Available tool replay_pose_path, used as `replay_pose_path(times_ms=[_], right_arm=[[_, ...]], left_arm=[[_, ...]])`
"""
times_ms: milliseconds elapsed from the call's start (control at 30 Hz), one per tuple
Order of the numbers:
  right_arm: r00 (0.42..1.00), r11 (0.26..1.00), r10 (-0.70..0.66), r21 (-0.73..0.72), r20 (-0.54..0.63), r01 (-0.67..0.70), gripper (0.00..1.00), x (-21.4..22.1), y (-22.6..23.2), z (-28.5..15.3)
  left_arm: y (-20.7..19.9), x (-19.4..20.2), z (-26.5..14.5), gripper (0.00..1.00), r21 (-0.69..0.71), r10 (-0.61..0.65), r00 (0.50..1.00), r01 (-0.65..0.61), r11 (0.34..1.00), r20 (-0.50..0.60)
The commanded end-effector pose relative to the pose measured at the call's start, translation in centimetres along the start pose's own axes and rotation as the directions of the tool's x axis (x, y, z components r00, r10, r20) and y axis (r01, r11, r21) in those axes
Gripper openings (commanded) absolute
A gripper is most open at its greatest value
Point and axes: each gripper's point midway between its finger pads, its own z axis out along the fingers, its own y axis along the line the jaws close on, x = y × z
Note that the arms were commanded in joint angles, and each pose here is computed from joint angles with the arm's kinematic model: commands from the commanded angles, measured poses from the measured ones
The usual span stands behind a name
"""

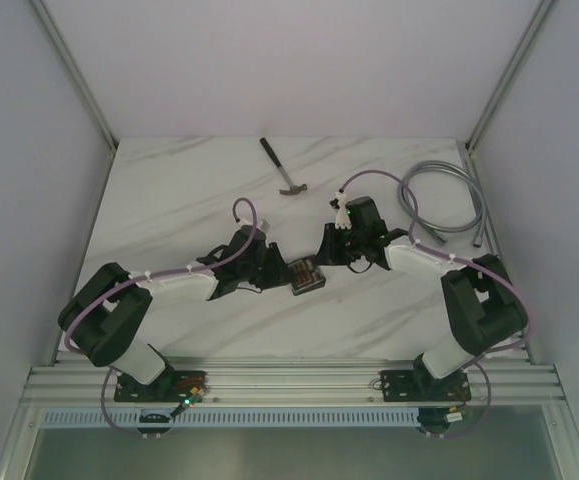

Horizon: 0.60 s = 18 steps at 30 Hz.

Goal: Snap on the fuse box
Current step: Close the fuse box cover on the fuse box base.

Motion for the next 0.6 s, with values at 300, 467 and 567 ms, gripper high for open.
replay_pose_path(times_ms=[300,467,567], right_arm=[[0.999,0.999,-0.020,0.027,-0.028,0.021,0.25,-0.1,-0.4,0.7],[0.999,0.999,-0.026,0.028,-0.021,0.026,0.25,-0.4,-0.3,0.5],[1.000,0.999,-0.031,0.031,-0.005,0.031,0.25,-0.8,-0.1,0.3]], left_arm=[[-2.1,-1.4,0.7,0.40,0.039,-0.008,1.000,0.008,0.999,0.017],[-2.0,-1.2,1.0,0.40,0.036,-0.010,1.000,0.010,0.999,0.003],[-1.6,-0.9,1.1,0.40,0.026,-0.015,1.000,0.015,1.000,-0.006]])
